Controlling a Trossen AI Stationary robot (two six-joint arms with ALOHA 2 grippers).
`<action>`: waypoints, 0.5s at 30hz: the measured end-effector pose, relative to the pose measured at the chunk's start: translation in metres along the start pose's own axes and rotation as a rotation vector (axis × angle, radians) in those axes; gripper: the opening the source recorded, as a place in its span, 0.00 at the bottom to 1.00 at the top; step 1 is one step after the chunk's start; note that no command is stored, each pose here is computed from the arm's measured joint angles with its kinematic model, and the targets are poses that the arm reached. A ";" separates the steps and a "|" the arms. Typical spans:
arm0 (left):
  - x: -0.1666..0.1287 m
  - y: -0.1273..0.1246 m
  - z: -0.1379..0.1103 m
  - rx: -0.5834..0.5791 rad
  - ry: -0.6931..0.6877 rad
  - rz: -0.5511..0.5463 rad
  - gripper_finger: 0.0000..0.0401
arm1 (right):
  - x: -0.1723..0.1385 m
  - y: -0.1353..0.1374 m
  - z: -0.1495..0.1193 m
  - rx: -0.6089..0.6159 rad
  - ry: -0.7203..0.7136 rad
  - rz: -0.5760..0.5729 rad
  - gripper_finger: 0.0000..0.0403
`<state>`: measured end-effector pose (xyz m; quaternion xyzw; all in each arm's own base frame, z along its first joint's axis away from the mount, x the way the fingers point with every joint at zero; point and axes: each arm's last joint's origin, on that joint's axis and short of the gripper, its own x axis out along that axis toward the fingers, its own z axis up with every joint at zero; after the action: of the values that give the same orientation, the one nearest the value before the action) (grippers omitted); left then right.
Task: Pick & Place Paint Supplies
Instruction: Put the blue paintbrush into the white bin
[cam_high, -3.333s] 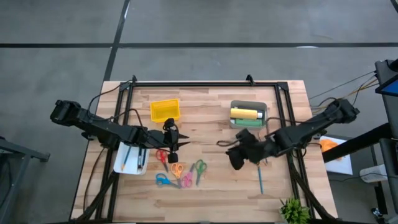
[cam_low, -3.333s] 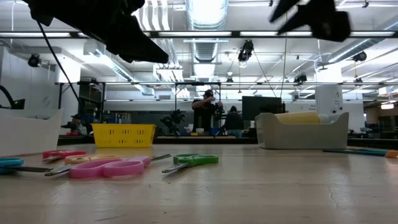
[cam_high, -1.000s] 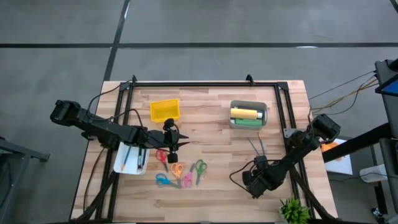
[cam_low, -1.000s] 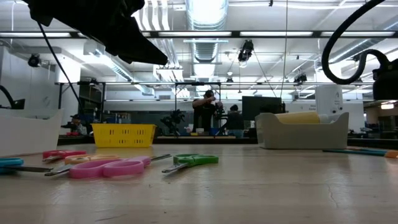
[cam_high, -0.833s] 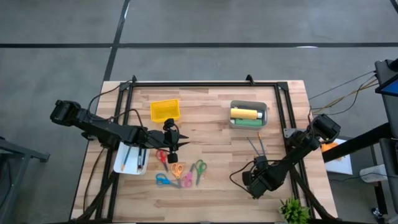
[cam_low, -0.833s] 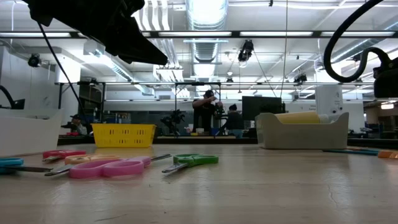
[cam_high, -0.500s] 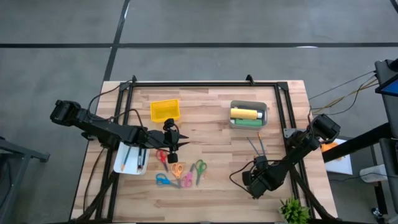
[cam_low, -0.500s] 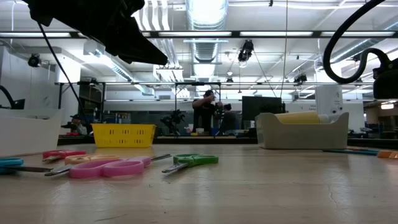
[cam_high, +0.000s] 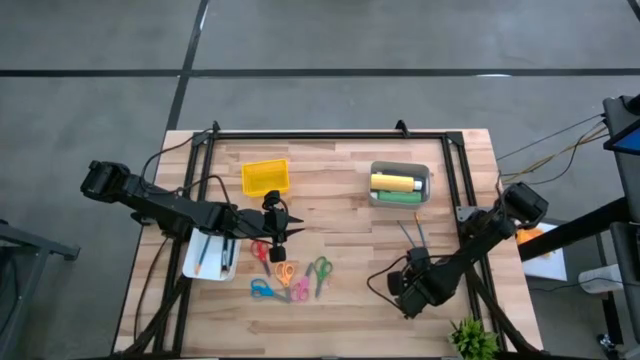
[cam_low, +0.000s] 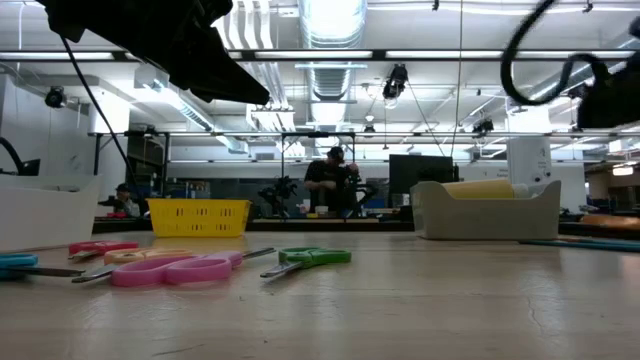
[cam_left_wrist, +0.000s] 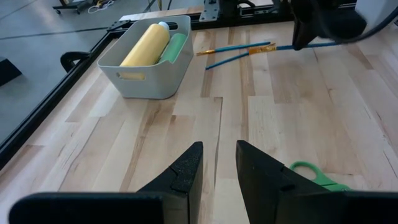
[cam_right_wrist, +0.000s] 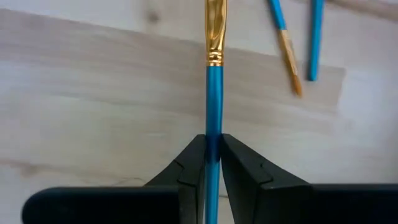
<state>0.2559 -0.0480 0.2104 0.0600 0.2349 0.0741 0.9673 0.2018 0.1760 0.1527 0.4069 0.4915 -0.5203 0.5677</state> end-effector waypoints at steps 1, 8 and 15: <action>0.000 0.000 0.000 0.000 0.000 0.000 0.24 | -0.004 0.001 0.001 -0.004 -0.011 0.018 0.10; 0.000 0.000 0.000 0.000 0.000 0.000 0.24 | -0.030 0.008 0.009 -0.018 -0.169 0.240 0.10; 0.000 0.000 0.000 -0.002 -0.001 0.000 0.24 | -0.046 0.027 0.023 -0.061 -0.318 0.455 0.10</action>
<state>0.2560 -0.0480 0.2104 0.0593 0.2345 0.0743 0.9674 0.2331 0.1654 0.2006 0.4026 0.3076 -0.4219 0.7519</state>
